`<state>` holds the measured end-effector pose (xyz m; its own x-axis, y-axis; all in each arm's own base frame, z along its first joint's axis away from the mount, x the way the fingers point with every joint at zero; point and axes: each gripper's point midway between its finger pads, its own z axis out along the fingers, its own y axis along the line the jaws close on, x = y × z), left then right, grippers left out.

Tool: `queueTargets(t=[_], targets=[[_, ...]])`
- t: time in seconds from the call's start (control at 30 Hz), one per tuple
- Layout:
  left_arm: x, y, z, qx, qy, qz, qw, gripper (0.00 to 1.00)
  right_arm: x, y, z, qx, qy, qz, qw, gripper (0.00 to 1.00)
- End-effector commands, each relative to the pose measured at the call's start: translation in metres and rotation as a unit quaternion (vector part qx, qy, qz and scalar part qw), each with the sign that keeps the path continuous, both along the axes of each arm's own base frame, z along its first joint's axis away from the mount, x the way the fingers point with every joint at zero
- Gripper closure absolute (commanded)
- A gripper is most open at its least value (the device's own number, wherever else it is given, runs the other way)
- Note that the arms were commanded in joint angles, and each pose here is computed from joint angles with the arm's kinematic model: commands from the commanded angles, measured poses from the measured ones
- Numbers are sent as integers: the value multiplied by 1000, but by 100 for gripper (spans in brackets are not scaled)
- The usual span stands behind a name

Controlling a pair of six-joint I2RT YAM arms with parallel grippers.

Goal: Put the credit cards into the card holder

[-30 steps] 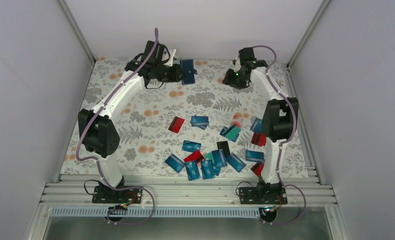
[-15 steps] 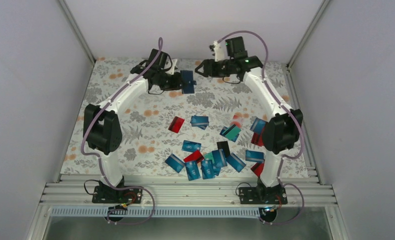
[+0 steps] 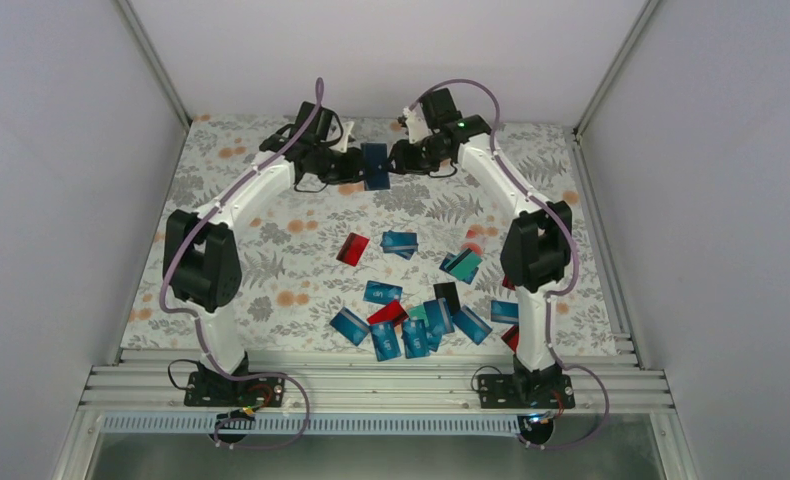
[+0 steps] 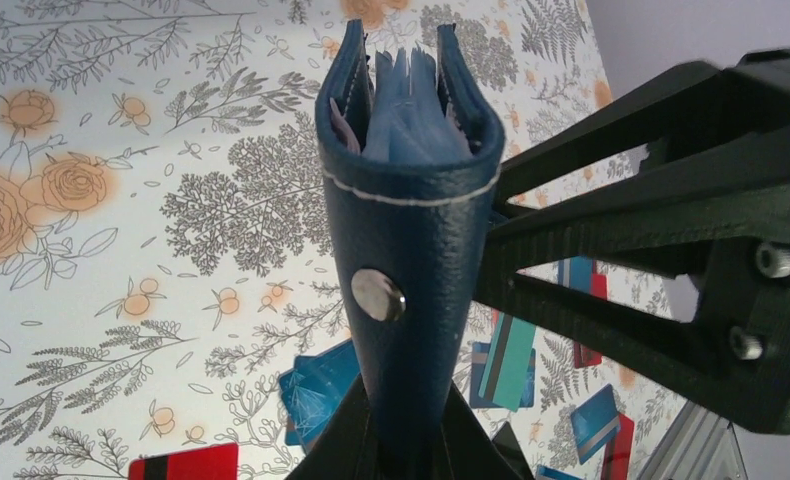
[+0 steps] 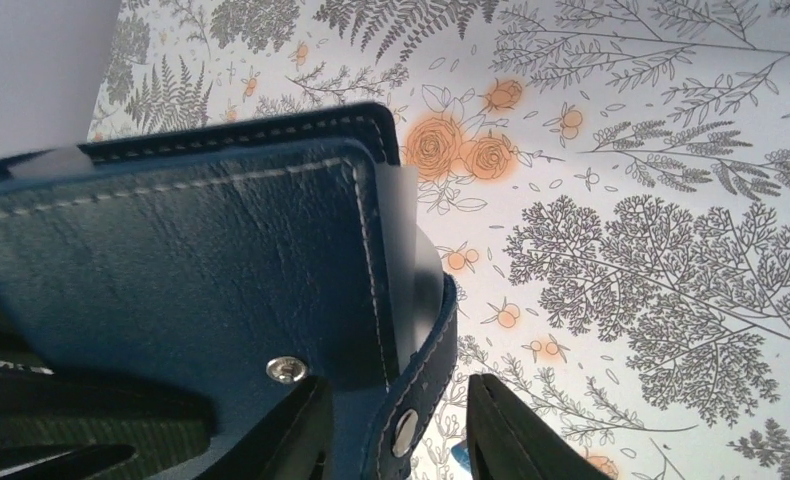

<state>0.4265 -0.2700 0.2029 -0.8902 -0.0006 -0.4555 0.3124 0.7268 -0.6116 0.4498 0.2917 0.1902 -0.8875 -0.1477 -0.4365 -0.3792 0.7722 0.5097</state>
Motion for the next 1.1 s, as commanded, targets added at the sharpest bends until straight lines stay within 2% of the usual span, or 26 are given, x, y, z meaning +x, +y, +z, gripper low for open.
queueTargets(t=[0.0,0.17,0.23,0.37,0.57,0.73,0.93,1.07], targets=[[-8,-2,20,-22,-20,-10,1000,98,3,3,7,-14,-13,-3,1000,72],[-10,0,16,-21,-18,-7,1000,98,-1,3,-1,-13,-1,1,1000,89],[-10,-1,15,-21,-16,-8,1000,98,-5,1,-8,-19,9,3,1000,93],[-9,-2,15,-24,-14,-10,1000,98,-13,-2,-18,-23,22,6,999,90],[-8,-5,13,-28,-10,-15,999,98,-15,1,-20,-17,25,15,999,79],[-8,-6,13,-31,-11,-18,999,98,-12,-2,-19,-21,15,10,1000,83],[-6,-9,15,-36,-15,-28,999,98,-14,3,-21,-6,24,23,999,95],[-3,-9,4,-23,-7,-33,999,98,-17,7,-23,5,33,30,999,96]])
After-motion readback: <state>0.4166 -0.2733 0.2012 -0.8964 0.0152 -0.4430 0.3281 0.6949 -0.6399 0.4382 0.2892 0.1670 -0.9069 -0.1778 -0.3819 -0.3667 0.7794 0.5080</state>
